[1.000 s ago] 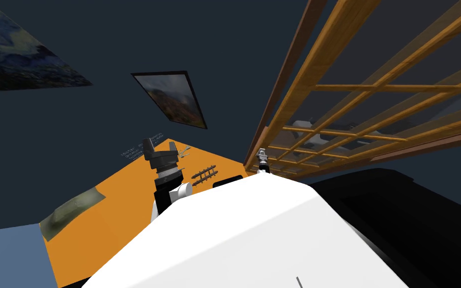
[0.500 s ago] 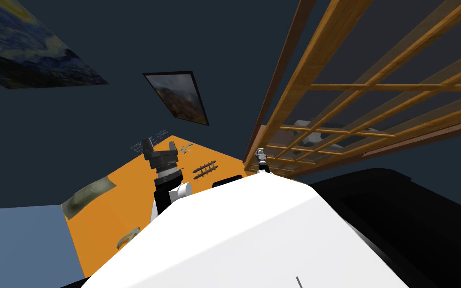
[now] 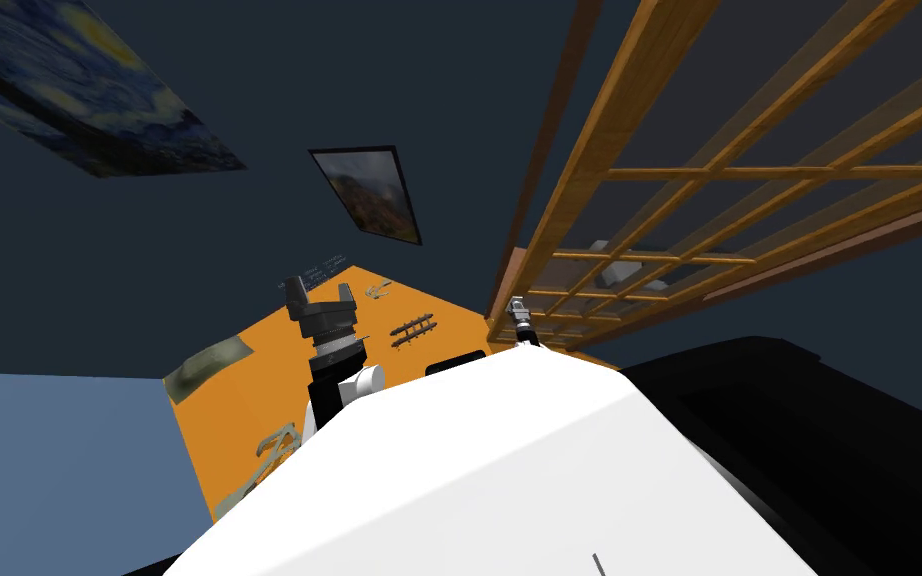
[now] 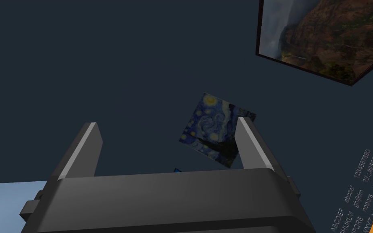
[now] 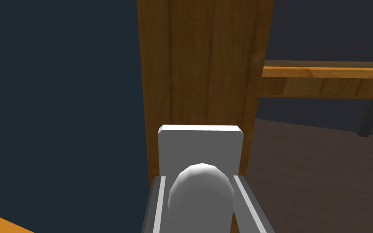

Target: Pull the door open

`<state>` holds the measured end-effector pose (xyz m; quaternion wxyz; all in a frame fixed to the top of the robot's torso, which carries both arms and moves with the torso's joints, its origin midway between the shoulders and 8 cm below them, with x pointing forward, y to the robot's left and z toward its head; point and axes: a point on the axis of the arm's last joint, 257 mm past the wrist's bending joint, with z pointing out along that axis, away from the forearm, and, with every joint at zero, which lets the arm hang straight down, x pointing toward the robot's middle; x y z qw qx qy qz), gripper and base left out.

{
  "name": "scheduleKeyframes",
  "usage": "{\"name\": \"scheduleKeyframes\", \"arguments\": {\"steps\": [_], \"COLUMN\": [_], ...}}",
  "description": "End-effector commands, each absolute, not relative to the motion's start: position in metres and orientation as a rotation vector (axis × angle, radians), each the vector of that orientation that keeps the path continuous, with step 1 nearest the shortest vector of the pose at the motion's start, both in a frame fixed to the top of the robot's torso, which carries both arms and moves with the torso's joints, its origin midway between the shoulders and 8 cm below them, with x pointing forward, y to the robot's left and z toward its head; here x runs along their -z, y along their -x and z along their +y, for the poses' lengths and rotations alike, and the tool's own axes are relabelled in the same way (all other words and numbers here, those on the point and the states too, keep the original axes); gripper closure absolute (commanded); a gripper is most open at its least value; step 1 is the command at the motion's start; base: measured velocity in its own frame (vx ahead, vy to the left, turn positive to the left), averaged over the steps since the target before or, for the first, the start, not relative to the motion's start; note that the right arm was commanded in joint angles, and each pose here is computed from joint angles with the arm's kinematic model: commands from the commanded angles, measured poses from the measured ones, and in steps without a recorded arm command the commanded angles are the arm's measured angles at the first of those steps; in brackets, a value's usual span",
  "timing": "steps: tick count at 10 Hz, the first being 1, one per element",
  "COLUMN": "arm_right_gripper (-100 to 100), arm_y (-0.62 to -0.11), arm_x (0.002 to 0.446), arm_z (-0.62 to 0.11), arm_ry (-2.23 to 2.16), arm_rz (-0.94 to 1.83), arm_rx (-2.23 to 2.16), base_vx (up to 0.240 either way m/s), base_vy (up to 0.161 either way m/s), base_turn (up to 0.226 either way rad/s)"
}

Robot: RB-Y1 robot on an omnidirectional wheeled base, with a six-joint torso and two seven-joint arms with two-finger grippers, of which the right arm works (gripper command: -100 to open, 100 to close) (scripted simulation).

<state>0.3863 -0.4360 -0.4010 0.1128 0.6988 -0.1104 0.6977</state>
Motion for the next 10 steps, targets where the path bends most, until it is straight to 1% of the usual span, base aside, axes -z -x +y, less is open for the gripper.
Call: {"name": "scheduleKeyframes", "arguments": {"steps": [1,2,3,4,7,10], "arm_right_gripper": [100,100,100,100,100,100], "arm_y": [-0.387,-0.387,-0.387,-0.384,-0.382,-0.379], "arm_x": [0.4,0.4,0.4,0.402,0.401,0.4], "arm_z": [-0.428,-0.424,-0.428,-0.431,-0.44,-0.449], "arm_ry": [-2.066,-2.076,-2.069,-2.066,-2.039,-2.01], "arm_rz": [-0.298,-0.283,-0.292,-0.309,-0.345,-0.386], "arm_rx": [-2.067,-2.076,-2.068,-2.055,-2.037,-2.014], "base_vx": [-0.235,-0.223,-0.092,-0.133,-0.206,-0.211], "base_vy": [-0.001,-0.003,0.003,-0.025,-0.042,-0.035], "base_turn": [0.058,0.057,0.016,0.215,0.251,0.285]}}
